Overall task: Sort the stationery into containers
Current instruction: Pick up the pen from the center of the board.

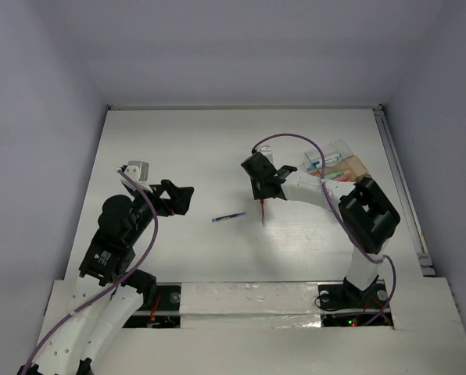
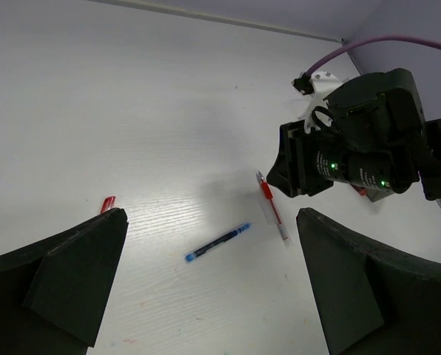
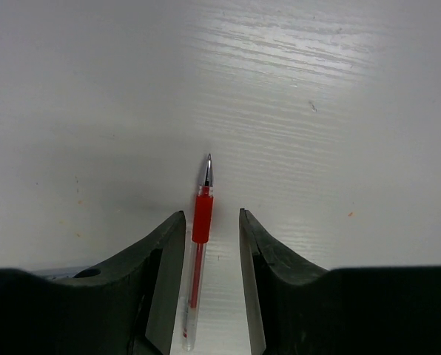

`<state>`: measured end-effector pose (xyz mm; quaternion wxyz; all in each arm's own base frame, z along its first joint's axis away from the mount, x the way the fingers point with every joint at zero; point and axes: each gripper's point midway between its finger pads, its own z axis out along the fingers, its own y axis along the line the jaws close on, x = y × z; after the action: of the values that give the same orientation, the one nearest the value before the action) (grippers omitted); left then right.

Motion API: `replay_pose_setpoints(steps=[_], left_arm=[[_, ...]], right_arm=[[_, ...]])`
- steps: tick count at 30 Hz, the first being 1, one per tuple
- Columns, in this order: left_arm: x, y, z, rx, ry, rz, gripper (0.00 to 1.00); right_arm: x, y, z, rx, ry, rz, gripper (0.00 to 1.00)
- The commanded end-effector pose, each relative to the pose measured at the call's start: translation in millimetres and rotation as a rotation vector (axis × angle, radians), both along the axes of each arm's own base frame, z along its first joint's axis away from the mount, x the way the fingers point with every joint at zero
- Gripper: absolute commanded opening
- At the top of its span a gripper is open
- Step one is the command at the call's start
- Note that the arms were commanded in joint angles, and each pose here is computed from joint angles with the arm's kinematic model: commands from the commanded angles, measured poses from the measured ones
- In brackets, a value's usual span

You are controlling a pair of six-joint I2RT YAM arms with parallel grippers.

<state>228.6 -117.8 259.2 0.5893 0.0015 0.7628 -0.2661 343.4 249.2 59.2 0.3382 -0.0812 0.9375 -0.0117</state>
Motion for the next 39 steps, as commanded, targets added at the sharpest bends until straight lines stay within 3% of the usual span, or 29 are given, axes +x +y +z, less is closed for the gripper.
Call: replay_pose_setpoints(steps=[1,8,26,39], left_arm=[[1.3,-3.0,18.3,-0.026,-0.054,-0.014,0.98],[1.3,-5.1,17.6,-0.028,-0.051,-0.025,0.98],[3.7,-5.0,15.1,-0.028,-0.039,-0.023,0.99],[3.6,-10.5,10.8,-0.025,-0.026,-0.053,0.99]], right_arm=[[2.6,-1.2,2.4,0.009,-0.006,-0.013,0.41],[9.7,-3.4,-13.7,0.020,0.025,-0.028,0.32],[7.7,-1.5,-34.6,0.039,0.084,-0.018,0.30],[9.1,-14.7,-42.5,0.006,0.098,-0.045,0.23]])
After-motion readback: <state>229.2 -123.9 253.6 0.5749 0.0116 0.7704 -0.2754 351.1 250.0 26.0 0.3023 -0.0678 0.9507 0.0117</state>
